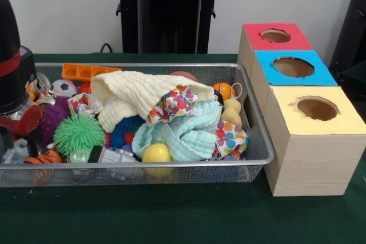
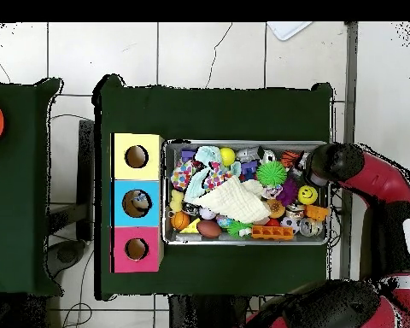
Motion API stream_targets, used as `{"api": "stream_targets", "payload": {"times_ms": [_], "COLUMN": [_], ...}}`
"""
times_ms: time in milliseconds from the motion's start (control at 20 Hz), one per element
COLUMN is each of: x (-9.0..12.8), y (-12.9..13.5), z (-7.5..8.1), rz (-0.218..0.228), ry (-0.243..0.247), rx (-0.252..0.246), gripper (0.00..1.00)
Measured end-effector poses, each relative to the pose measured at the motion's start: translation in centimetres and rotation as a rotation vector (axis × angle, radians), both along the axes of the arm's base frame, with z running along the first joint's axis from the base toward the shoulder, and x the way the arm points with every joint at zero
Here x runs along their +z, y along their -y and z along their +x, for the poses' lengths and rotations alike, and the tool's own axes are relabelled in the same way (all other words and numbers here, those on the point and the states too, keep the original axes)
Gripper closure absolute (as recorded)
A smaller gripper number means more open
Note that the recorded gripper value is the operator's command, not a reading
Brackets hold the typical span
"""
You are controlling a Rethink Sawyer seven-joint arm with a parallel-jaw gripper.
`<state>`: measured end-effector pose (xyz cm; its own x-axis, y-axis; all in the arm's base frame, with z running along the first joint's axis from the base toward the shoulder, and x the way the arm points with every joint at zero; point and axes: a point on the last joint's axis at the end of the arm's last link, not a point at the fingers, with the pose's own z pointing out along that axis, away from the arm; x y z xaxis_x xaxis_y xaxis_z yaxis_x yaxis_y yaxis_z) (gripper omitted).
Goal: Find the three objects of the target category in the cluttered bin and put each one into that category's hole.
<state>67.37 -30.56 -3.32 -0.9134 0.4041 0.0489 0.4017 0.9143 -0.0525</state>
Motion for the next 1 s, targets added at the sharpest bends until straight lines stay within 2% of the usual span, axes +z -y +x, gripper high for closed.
{"api": "stream_targets", "payload": {"times_ms": [950, 1000], "x": [-0.1, -0.1], "y": [0.2, 0.3], "z": [0.9, 1.1], "rz": [-0.010, -0.015], "ry": [0.013, 0.018], "rx": [0.002, 0.002], "gripper": [0.00, 1.00]}}
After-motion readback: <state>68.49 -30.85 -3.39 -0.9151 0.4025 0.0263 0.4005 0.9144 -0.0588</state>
